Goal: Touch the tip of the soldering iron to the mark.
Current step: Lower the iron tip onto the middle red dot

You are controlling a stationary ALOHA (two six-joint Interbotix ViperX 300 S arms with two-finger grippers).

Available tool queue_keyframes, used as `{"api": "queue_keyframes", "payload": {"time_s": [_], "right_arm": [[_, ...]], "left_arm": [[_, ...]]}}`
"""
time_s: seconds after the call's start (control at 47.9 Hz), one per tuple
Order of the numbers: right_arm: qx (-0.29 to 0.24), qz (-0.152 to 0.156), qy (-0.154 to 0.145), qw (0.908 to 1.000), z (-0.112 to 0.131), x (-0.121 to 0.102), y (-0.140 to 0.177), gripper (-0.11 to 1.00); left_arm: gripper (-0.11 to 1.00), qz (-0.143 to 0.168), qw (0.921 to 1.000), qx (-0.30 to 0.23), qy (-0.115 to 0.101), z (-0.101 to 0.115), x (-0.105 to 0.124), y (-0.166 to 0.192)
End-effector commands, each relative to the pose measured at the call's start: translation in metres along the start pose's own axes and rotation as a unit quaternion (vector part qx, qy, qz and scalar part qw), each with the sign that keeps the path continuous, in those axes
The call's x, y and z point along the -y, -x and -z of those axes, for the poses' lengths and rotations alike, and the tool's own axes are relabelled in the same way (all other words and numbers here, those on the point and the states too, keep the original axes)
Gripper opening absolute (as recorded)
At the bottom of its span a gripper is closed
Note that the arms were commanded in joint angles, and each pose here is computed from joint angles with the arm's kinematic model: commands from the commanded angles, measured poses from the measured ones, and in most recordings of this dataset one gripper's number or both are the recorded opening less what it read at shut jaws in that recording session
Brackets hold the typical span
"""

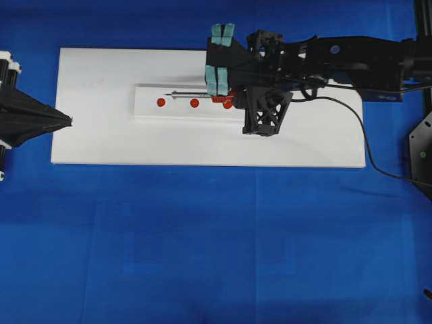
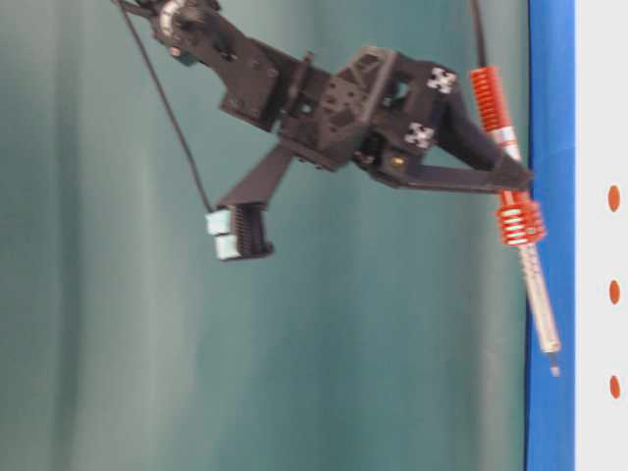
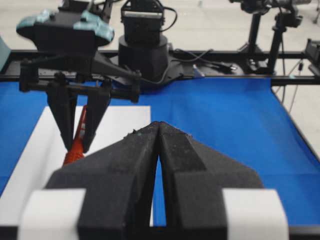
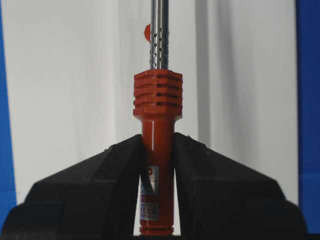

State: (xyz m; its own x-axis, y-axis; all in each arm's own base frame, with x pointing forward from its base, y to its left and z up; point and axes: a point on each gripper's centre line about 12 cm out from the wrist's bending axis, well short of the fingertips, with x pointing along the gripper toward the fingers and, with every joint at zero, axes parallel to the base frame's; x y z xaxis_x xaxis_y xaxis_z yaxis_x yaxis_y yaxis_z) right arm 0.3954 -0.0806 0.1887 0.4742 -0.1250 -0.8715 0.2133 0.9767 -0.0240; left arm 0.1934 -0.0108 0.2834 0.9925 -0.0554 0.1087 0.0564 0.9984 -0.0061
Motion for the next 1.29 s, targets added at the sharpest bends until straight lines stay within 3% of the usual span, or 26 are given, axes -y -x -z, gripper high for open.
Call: {"api": "queue_keyframes", "payload": {"time_s": [0.0, 0.376, 1.273], "right_arm": [[0.019, -0.001, -0.002, 0.9998, -0.009, 0.000, 0.001, 0.06], [0.012, -0.003, 0.001, 0.9999, -0.005, -0.002, -0.023, 0.06], [0.011, -0.002, 0.001, 0.9999, -0.005, -0.002, -0.023, 0.06]], "left_arm": [[0.00, 0.002, 1.0000, 0.005, -0.001, -0.004, 0.001, -0.002], [0.00, 0.002, 1.0000, 0.005, -0.003, -0.003, 0.001, -0.002], [0.00, 0.002, 1.0000, 0.005, -0.004, -0.004, 0.001, -0.002]]}}
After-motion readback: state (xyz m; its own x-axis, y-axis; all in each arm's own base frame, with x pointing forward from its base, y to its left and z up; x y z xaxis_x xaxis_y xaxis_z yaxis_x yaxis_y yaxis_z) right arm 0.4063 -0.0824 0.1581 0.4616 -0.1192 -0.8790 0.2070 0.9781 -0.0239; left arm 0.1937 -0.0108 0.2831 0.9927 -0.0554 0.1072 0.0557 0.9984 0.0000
